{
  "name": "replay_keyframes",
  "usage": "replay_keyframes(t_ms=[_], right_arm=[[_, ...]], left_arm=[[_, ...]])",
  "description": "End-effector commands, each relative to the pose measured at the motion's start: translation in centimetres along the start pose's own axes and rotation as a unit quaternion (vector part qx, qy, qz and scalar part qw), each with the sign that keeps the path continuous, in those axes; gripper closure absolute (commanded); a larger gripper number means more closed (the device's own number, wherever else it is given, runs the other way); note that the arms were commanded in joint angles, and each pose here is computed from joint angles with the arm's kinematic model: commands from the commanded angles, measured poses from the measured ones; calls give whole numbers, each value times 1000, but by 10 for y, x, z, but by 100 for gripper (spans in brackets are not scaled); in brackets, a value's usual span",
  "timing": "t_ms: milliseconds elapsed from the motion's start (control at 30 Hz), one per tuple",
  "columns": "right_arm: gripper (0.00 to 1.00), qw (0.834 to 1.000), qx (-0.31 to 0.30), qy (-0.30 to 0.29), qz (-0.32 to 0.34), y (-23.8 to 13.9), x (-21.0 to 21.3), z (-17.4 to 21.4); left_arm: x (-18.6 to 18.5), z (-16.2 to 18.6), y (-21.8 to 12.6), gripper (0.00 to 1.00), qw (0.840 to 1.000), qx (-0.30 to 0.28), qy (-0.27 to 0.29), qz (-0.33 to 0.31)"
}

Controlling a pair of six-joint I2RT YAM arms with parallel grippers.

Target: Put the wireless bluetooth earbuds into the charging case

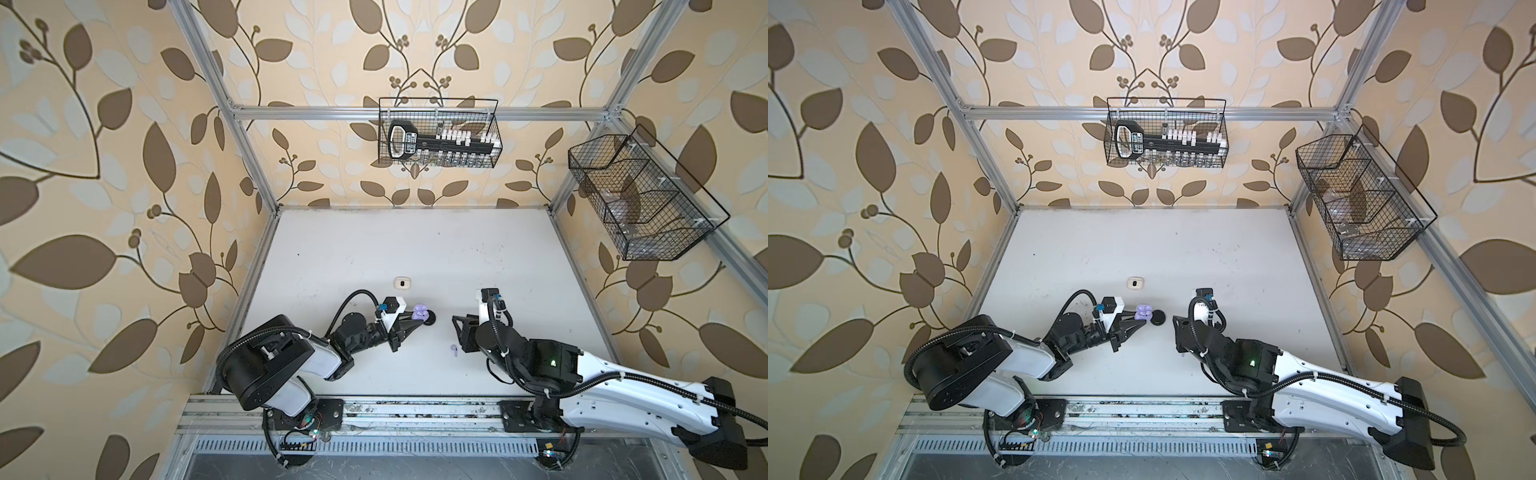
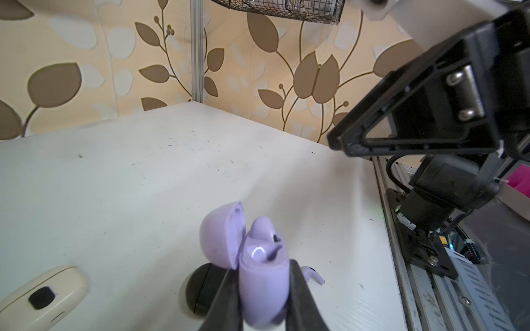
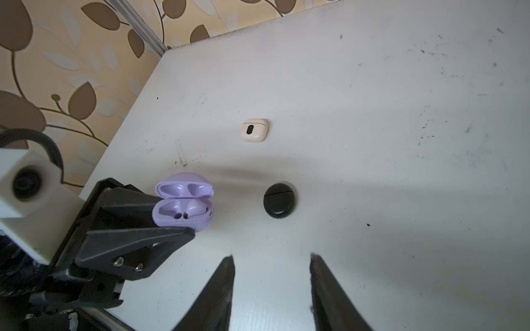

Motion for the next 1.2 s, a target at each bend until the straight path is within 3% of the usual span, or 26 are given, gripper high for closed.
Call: replay_keyframes(t_ms=[0, 400, 1167], right_arm=[[49, 999, 40, 2, 25, 15, -14, 17], [47, 968, 205, -84, 116, 68, -20, 74], [66, 947, 251, -125, 159, 98, -28, 93]], left_arm=[[-5, -13, -6, 100, 998, -41, 37, 10], [-6, -16, -22, 100, 997, -54, 48, -29], [-8, -15, -22, 100, 997, -52, 54, -23]])
Point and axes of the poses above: each gripper's point midway between its finger pads, its own y axis out along the fingers, its own x axis along the line the jaws close on, z = x × y, the point moved 10 cm from there along -y, back along the fingers, and after that the axes turned 5 degrees about y, right-handed, at the moved point
